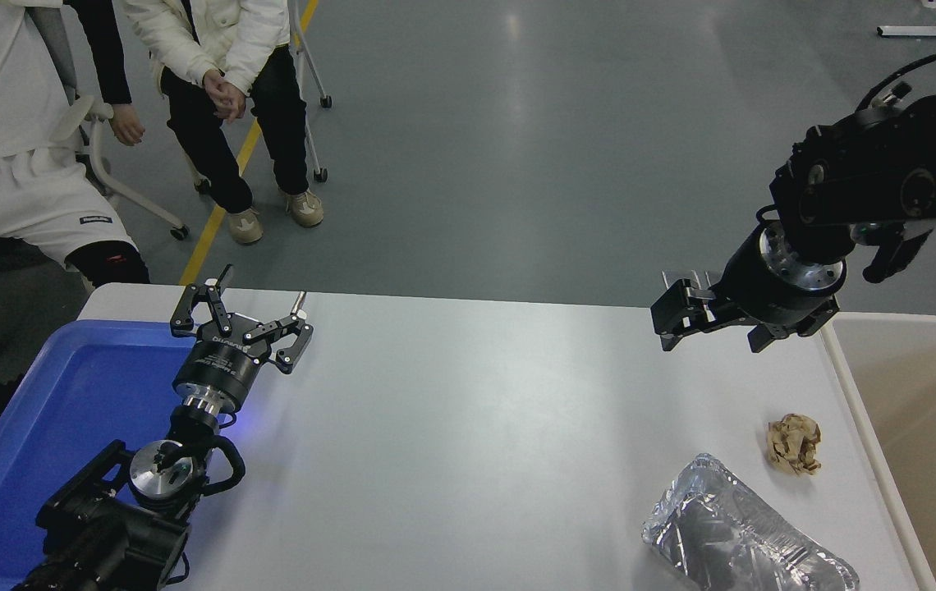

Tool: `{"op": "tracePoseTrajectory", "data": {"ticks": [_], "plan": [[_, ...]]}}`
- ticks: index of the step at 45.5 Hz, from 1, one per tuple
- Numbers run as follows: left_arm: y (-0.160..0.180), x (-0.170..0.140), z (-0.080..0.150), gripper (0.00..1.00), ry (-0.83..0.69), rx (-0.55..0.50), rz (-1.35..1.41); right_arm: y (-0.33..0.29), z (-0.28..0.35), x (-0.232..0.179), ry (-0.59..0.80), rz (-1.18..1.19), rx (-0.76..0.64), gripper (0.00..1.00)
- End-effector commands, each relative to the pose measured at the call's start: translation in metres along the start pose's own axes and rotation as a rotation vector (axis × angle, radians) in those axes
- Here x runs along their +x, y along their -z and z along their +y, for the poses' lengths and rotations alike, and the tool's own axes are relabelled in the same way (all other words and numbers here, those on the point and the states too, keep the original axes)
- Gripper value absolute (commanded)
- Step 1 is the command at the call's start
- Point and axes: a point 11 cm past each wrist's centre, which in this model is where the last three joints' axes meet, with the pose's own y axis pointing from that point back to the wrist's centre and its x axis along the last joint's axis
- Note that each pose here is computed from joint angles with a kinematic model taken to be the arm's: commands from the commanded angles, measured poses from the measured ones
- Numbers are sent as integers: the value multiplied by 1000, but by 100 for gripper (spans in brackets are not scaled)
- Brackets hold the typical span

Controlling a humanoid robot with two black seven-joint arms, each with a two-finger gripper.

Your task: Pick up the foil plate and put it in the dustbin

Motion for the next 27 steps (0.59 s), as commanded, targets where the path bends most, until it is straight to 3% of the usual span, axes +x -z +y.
{"op": "tracePoseTrajectory", "data": {"ticks": [1, 27], "plan": [[0, 0, 0, 99, 1, 0, 0, -4, 0, 0, 1, -4, 1, 100], [0, 0, 0, 99, 1, 0, 0, -3, -3, 0, 10, 1, 2, 100]]}}
